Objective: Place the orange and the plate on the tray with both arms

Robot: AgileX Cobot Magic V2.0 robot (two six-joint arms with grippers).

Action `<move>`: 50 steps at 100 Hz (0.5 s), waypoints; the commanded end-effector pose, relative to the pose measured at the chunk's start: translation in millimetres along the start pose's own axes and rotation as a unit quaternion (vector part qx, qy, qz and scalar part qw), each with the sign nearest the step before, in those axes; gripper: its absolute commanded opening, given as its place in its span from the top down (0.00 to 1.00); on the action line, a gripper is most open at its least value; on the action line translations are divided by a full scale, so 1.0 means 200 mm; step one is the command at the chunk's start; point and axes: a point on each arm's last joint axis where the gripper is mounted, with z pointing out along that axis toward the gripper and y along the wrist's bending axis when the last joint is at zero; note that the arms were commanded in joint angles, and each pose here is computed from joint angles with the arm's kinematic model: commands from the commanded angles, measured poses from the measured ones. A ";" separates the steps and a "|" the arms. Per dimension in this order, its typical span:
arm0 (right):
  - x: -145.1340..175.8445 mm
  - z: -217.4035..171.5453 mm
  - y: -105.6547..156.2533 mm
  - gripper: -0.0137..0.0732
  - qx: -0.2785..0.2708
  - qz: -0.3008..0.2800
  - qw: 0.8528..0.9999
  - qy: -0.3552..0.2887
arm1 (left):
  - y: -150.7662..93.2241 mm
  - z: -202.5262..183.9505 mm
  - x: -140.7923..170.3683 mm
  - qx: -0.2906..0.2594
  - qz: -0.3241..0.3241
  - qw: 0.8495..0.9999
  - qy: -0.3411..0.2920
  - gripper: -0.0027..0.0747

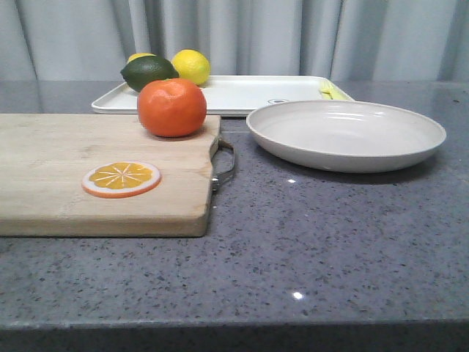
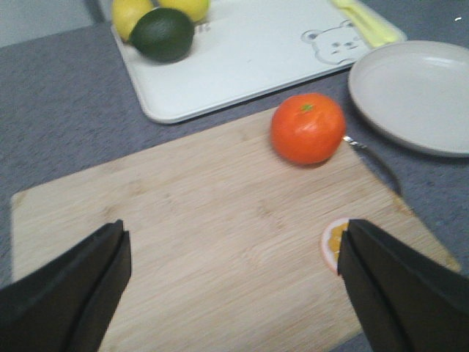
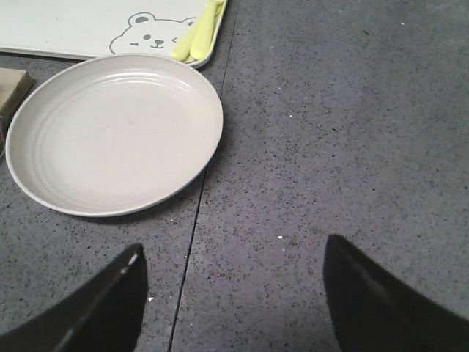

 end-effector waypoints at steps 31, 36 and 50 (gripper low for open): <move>-0.07 -0.02 0.00 0.25 -0.001 0.000 0.999 -0.043 | 0.02 0.30 -0.19 0.098 0.011 0.994 -0.056 0.23; -0.07 -0.02 0.00 0.25 -0.001 0.000 0.999 -0.043 | 0.02 0.36 -0.20 0.104 0.017 0.993 -0.046 0.23; -0.07 -0.02 0.00 0.25 -0.001 0.000 0.999 -0.043 | -0.01 0.50 -0.23 0.129 0.042 0.990 -0.026 0.23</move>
